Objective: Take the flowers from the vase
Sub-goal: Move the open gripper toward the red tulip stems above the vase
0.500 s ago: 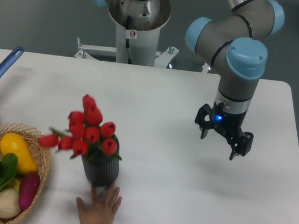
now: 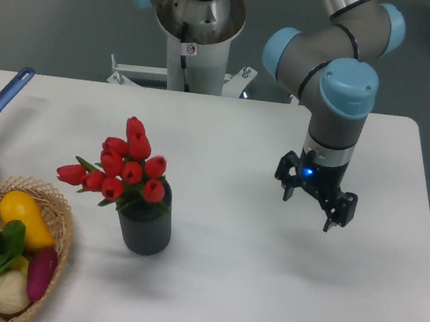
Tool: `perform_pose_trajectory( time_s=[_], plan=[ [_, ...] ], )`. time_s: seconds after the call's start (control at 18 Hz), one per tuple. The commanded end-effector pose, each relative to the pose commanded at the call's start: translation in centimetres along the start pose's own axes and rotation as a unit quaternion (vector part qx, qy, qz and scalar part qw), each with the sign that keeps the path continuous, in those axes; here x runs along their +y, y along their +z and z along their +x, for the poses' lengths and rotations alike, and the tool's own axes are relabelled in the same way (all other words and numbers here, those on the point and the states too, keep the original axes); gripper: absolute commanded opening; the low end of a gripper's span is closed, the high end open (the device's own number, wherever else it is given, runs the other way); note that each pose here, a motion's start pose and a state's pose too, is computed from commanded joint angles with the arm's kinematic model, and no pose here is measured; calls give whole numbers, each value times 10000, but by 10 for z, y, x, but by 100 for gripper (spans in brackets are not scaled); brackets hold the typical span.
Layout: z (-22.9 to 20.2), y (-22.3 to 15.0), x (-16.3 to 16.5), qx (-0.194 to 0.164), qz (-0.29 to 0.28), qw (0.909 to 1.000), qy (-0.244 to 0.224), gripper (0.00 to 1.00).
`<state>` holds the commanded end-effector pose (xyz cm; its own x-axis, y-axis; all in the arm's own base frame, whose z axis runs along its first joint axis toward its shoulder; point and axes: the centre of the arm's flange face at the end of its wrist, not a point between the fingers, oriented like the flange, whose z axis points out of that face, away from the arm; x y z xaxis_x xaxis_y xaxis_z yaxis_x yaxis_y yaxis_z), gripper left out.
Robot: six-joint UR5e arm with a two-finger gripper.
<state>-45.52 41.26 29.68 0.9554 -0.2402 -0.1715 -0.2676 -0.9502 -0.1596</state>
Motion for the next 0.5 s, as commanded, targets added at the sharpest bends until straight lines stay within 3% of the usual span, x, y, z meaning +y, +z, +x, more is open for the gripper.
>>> perform_pose_trajectory(
  time_s=[0.22, 0.5],
  plan=[
    [12, 9, -9, 251, 554, 9981, 4, 100],
    [34, 13, -46, 408, 752, 9960, 266, 100]
  ],
)
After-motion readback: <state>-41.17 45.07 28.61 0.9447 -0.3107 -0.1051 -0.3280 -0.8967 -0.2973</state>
